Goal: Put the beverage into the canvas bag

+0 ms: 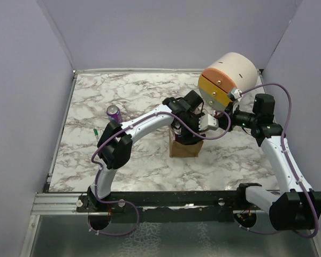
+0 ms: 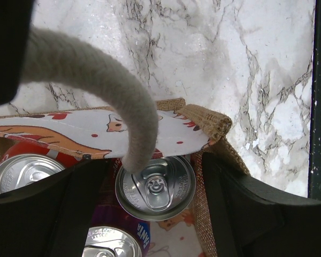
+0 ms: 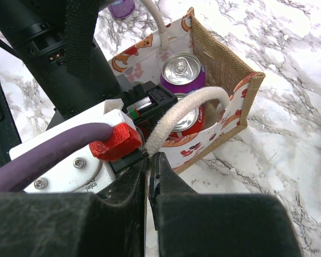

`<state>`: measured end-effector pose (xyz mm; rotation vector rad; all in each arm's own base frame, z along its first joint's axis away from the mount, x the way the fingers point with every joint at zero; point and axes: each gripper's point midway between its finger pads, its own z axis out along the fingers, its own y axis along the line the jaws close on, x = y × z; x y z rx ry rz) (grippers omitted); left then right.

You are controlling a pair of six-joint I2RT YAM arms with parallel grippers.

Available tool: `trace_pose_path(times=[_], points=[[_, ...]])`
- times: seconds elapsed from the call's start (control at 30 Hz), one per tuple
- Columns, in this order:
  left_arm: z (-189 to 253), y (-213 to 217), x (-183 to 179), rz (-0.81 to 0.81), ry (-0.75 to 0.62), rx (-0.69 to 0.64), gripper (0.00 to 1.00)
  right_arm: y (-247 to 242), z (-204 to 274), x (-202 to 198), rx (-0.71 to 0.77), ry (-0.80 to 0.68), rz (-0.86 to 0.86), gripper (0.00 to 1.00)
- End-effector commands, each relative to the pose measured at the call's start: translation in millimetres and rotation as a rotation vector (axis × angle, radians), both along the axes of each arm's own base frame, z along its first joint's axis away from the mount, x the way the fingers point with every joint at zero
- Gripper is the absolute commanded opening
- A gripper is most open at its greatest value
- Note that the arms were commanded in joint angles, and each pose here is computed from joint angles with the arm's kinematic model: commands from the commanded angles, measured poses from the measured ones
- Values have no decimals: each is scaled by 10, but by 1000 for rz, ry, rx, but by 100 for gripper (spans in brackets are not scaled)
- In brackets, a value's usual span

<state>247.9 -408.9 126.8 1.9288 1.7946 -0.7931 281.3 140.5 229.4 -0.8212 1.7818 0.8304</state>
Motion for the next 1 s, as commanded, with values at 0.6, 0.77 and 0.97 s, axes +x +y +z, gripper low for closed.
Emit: trace_pose_path(times=[0.6,0.77,0.97], points=[[786,91,-71,-25,-152,-120,80,36,89,-32,13,-32,27,1],[973,273,33,2,-234,-127,80,42,125,-41,16,-33,32,1],[1432,541,146,65,-351,-194,83,49,140,-40,20,-30,37,1]])
